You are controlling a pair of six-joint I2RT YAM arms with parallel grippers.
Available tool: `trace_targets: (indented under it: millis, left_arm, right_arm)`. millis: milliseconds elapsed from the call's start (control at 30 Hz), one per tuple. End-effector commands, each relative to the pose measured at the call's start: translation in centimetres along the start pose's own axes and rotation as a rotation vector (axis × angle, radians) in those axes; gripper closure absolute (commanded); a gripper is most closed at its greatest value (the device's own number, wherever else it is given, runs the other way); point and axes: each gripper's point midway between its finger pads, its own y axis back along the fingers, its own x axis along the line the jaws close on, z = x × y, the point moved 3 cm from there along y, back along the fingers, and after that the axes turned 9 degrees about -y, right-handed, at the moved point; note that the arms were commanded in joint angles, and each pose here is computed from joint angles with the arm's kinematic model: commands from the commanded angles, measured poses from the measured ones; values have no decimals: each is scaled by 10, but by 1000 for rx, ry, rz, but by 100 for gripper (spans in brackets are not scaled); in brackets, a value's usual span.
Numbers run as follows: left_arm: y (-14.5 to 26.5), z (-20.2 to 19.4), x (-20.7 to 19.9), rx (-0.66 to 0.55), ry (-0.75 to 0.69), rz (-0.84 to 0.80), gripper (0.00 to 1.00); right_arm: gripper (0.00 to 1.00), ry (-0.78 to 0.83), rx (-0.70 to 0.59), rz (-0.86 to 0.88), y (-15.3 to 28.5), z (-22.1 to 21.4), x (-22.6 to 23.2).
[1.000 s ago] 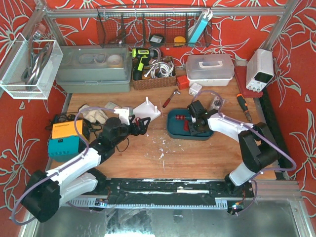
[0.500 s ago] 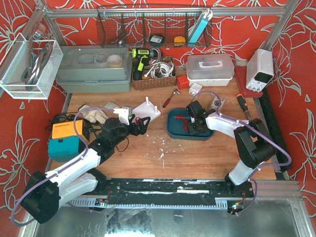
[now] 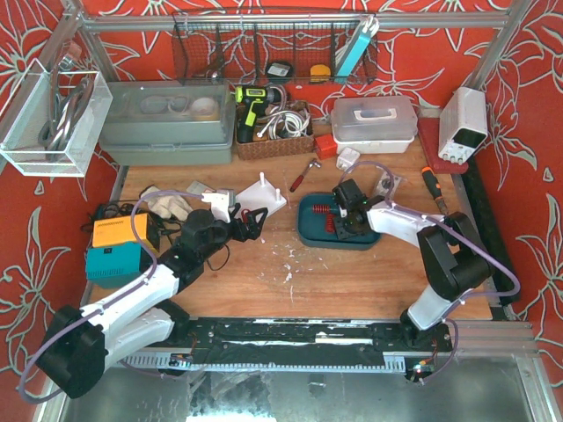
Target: Install the large spring
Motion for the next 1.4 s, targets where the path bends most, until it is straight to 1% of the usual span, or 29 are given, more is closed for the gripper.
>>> trace_targets:
  millis: [0, 233, 433, 600, 667, 800, 867, 967, 1033, 1200, 1267, 1367]
  left_arm:
    - [2, 4, -1, -23, -11, 4, 0]
    - [0, 3, 2, -11, -5, 22, 0]
    - [0, 4, 6, -9, 29, 58, 0]
    - [2, 5, 5, -33, 45, 43, 0]
    - [2, 6, 0, -34, 39, 9, 0]
    - [5, 9, -15, -3, 51, -78, 8]
    - [8, 11, -22, 12, 61, -117, 14]
    - [11, 11, -33, 52, 55, -181, 16]
    - [11, 9, -40, 103, 49, -221, 18]
    - [6, 1, -51, 220, 72, -281, 26]
    - [5, -2, -57, 245, 83, -311, 29]
    - [8, 2, -75, 237, 89, -405, 31]
  right_arm:
    - [87, 1, -56, -4, 11, 7, -4]
    - [93, 8, -159, 16, 36, 17, -1]
    - [94, 44, -231, 48, 58, 23, 8]
    - [96, 74, -358, 124, 89, 29, 22]
    - [98, 107, -408, 190, 102, 28, 33]
    - [100, 193, -534, 284, 128, 22, 53]
    - [100, 229, -604, 316, 139, 19, 63]
    - [100, 272, -692, 387, 152, 15, 79]
    - [100, 311, -720, 442, 157, 8, 92]
    - [100, 394, -809, 542, 164, -6, 114]
    - [100, 418, -841, 582, 167, -13, 121]
    - [100, 440, -851, 588, 165, -19, 127]
